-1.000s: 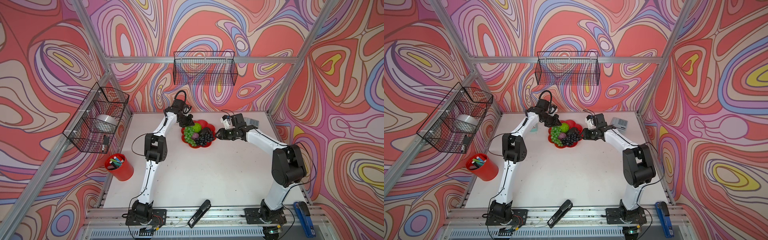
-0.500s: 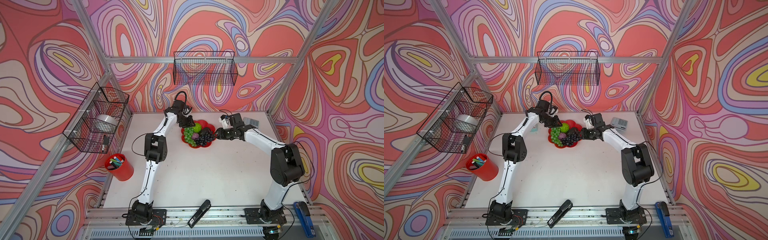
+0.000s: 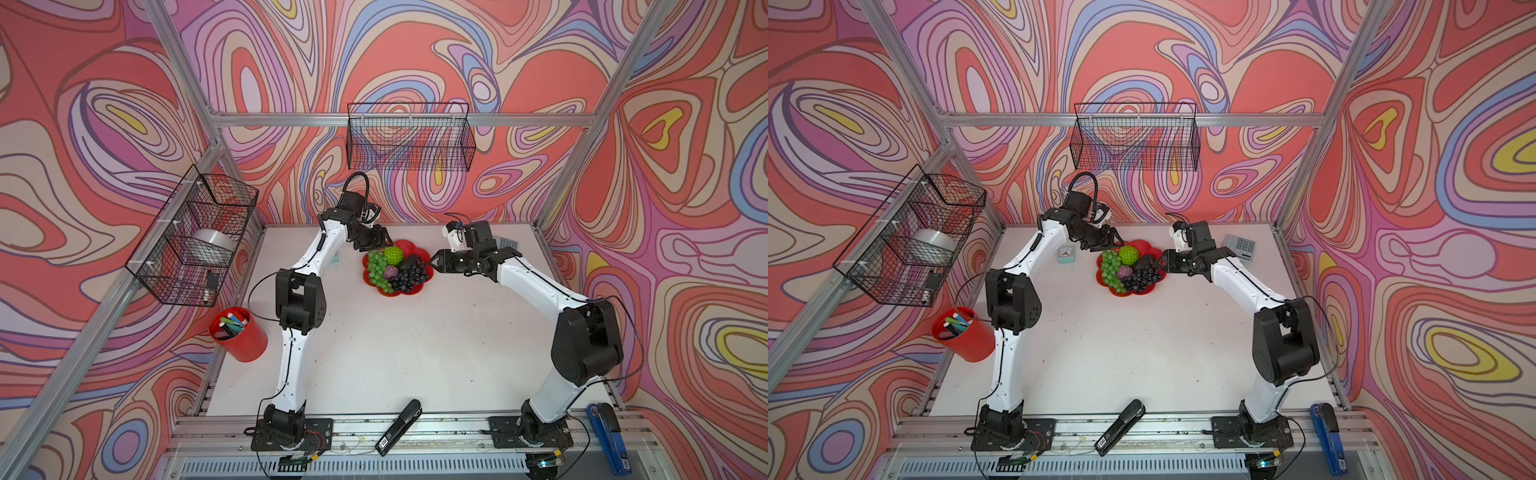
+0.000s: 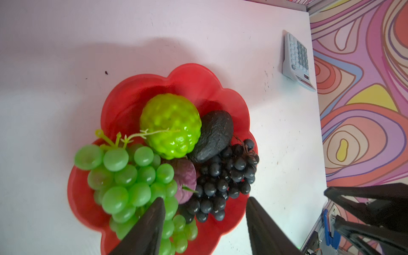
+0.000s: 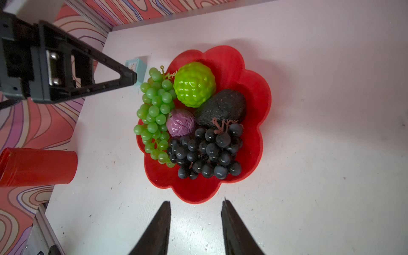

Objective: Arrange fruit in a fruit bowl
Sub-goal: Reset both arms

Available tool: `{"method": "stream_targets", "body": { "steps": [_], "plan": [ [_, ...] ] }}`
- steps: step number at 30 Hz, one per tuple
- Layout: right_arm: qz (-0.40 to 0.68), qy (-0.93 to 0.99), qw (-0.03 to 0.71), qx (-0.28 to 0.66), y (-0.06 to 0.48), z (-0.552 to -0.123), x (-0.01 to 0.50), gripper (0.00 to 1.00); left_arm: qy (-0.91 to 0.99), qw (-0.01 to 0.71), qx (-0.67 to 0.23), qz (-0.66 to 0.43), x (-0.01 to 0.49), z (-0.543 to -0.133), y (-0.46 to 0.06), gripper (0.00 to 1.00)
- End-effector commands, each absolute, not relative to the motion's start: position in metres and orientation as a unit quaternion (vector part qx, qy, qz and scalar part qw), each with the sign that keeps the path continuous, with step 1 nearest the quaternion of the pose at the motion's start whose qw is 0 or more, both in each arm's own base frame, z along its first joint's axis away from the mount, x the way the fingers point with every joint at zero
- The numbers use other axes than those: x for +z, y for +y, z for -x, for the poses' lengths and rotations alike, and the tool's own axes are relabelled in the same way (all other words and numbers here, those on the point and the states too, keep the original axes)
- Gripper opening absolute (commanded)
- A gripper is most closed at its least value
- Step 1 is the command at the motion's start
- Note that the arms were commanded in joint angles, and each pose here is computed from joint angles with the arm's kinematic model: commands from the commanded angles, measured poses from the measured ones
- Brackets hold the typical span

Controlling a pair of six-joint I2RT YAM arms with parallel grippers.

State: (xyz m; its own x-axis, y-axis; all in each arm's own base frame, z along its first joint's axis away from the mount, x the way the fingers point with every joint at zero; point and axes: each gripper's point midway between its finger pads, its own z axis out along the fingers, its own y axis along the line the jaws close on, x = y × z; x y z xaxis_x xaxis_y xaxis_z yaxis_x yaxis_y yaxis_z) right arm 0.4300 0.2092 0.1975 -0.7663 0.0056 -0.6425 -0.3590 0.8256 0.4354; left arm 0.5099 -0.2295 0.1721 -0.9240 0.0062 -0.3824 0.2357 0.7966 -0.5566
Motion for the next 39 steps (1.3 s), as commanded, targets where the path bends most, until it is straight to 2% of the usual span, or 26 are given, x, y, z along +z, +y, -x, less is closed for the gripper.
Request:
{"method": "stream_targets", "body": {
  "steps": [1, 3, 10, 11, 12, 13, 16, 19, 23, 24, 29, 31, 33, 36, 39],
  "plan": [
    [0.104, 0.896, 0.347, 0.256, 0.200, -0.421, 0.210, 0.42, 0.935, 0.194, -0.289, -0.070, 0.194, -0.485, -0.215, 0.64],
    [0.106, 0.894, 0.360, 0.244, 0.194, -0.418, 0.218, 0.44, 0.940, 0.198, -0.271, -0.057, 0.196, -0.470, -0.204, 0.64],
    [0.109, 0.895, 0.391, 0.183, 0.169, -0.407, 0.231, 0.51, 0.945, 0.245, -0.217, -0.005, 0.197, -0.408, -0.161, 0.81],
    [0.107, 0.895, 0.398, 0.172, 0.165, -0.407, 0.234, 0.60, 0.946, 0.251, -0.207, 0.006, 0.197, -0.401, -0.154, 0.82],
    [0.095, 0.894, 0.410, 0.151, 0.156, -0.409, 0.239, 0.88, 0.944, 0.260, -0.201, 0.016, 0.198, -0.392, -0.148, 0.84],
    [0.084, 0.892, 0.424, 0.133, 0.148, -0.410, 0.246, 0.98, 0.941, 0.274, -0.199, 0.020, 0.200, -0.385, -0.143, 0.86],
    [0.068, 0.874, 0.472, 0.096, 0.131, -0.412, 0.268, 0.98, 0.936, 0.308, -0.163, 0.039, 0.202, -0.368, -0.122, 0.93],
    [0.060, 0.859, 0.504, 0.073, 0.118, -0.415, 0.285, 0.98, 0.937, 0.329, -0.108, 0.041, 0.201, -0.356, -0.098, 0.93],
    [0.030, 0.824, 0.557, 0.103, 0.096, -0.415, 0.307, 0.98, 0.919, 0.389, -0.049, 0.031, 0.206, -0.349, -0.072, 0.93],
    [0.032, 0.809, 0.579, 0.097, 0.090, -0.415, 0.309, 0.98, 0.908, 0.417, -0.036, 0.026, 0.209, -0.348, -0.066, 1.00],
    [0.038, 0.782, 0.622, -0.005, 0.057, -0.408, 0.284, 0.98, 0.853, 0.522, 0.012, -0.005, 0.194, -0.341, -0.046, 1.00],
    [0.022, 0.764, 0.644, -0.027, 0.044, -0.402, 0.280, 0.99, 0.847, 0.531, 0.019, -0.006, 0.184, -0.338, -0.039, 1.00],
    [0.006, 0.766, 0.642, -0.034, 0.032, -0.400, 0.255, 0.98, 0.854, 0.517, 0.043, 0.023, 0.168, -0.337, -0.022, 1.00],
    [-0.017, 0.777, 0.627, -0.053, 0.017, -0.400, 0.210, 0.98, 0.839, 0.535, 0.097, 0.019, 0.147, -0.339, -0.007, 0.99],
    [-0.037, 0.784, 0.618, -0.037, 0.006, -0.400, 0.174, 0.98, 0.824, 0.559, 0.086, 0.027, 0.133, -0.348, -0.004, 1.00]
  ]
}}
